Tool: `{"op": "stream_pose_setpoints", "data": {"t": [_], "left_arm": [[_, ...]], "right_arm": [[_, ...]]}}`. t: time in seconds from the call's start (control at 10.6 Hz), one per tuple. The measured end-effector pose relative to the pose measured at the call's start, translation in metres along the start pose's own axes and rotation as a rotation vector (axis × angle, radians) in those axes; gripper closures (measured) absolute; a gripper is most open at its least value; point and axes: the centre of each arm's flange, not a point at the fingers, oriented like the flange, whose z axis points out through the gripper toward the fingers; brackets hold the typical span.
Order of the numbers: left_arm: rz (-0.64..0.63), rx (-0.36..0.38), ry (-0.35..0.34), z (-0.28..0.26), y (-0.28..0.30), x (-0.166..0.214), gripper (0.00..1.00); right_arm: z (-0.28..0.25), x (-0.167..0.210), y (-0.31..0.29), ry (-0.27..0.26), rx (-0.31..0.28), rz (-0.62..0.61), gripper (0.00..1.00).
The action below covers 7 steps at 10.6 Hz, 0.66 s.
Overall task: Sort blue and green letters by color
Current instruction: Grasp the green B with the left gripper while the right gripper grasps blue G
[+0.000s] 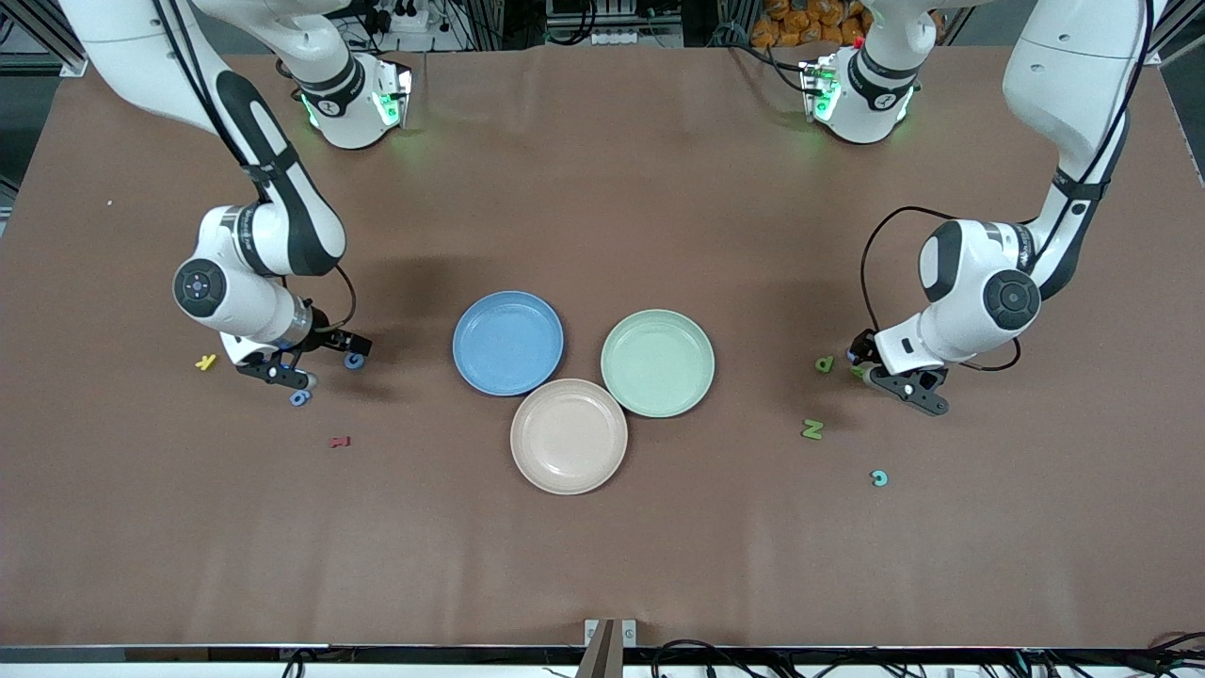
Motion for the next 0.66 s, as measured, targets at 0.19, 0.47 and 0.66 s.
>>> {"op": "stream_pose_setpoints", "data": {"t": [0.19, 0.47, 0.66], "left_arm": [[-0.002, 0.001, 0.005, 0.004, 0.0, 0.0, 0.18], [-0.004, -0.001, 0.009, 0.012, 0.0, 0.0, 0.23], [-0.004, -0.002, 0.008, 0.015, 0.0, 0.0, 0.25]], "right_arm": [[0.014, 0.005, -0.001, -0.018, -0.005, 0.014, 0.0], [0.026, 0.008, -0.009, -0.03, -0.012, 0.027, 0.0], [0.029, 0.008, -0.011, -0.033, -0.014, 0.026, 0.0]]}}
